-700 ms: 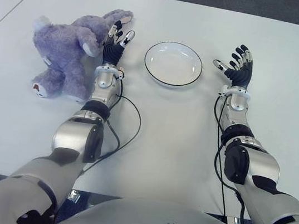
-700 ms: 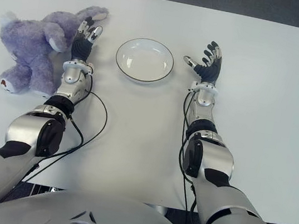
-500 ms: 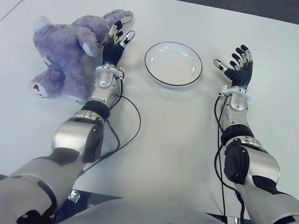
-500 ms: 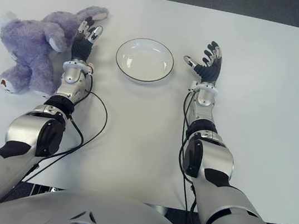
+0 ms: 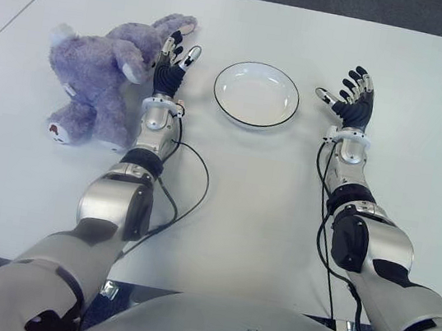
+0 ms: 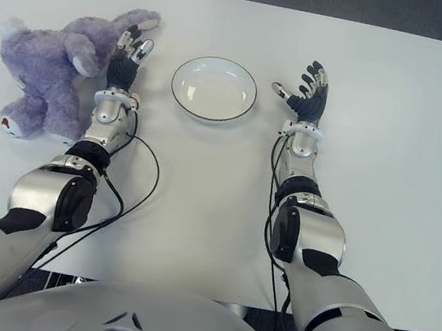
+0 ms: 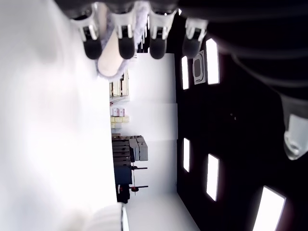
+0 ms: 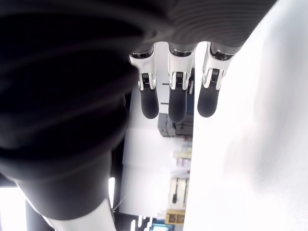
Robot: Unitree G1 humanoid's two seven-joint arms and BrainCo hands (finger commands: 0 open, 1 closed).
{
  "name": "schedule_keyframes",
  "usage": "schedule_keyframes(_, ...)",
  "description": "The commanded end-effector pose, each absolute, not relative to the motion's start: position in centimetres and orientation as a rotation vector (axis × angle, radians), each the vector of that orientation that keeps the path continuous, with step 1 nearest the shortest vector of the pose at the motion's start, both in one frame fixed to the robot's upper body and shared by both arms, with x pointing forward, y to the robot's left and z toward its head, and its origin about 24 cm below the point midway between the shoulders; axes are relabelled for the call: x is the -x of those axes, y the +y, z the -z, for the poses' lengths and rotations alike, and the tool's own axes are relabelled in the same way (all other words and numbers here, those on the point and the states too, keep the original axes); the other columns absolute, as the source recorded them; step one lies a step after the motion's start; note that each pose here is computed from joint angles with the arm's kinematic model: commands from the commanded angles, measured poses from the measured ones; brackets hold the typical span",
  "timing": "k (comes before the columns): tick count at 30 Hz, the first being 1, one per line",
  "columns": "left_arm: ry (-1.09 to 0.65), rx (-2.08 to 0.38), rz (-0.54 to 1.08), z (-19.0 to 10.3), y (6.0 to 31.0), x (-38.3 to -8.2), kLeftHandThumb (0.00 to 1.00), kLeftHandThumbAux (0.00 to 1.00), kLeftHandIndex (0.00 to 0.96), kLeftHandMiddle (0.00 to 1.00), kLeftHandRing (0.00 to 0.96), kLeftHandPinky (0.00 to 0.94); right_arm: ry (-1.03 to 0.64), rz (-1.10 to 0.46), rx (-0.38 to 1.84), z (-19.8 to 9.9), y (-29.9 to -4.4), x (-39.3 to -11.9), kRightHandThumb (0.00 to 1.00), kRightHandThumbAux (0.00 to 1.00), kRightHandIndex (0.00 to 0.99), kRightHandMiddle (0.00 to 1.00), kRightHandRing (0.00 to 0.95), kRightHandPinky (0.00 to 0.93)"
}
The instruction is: Put the doll into the plate.
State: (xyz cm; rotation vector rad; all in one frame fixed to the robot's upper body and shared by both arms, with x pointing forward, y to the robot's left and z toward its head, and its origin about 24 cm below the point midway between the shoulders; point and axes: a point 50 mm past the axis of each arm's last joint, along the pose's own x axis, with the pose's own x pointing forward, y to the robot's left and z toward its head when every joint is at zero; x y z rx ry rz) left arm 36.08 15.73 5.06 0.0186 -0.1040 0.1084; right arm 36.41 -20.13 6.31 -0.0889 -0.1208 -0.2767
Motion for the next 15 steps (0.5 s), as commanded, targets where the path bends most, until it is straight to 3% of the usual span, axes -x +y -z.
schedule_keyframes(1, 0.254, -0.034, -0.074, 5.5, 13.3, -28.3, 0.000, 0.445, 0.000, 0.042, 0.042, 0.045, 0.389, 0.273, 0.001, 6.7, -17.5, -27.8, 0.055, 0.934, 0.126, 0.163, 0.161, 0.194)
schedule_keyframes(15, -0.039, -0.161, -0.060, -0.1, 12.5, -32.1, 0.000, 0.424, 0.000, 0.058, 0.056, 0.042, 0.389, 0.270, 0.006, 6.6, -17.1, -27.9, 0.061, 0.927, 0.126, 0.162, 0.160, 0.190)
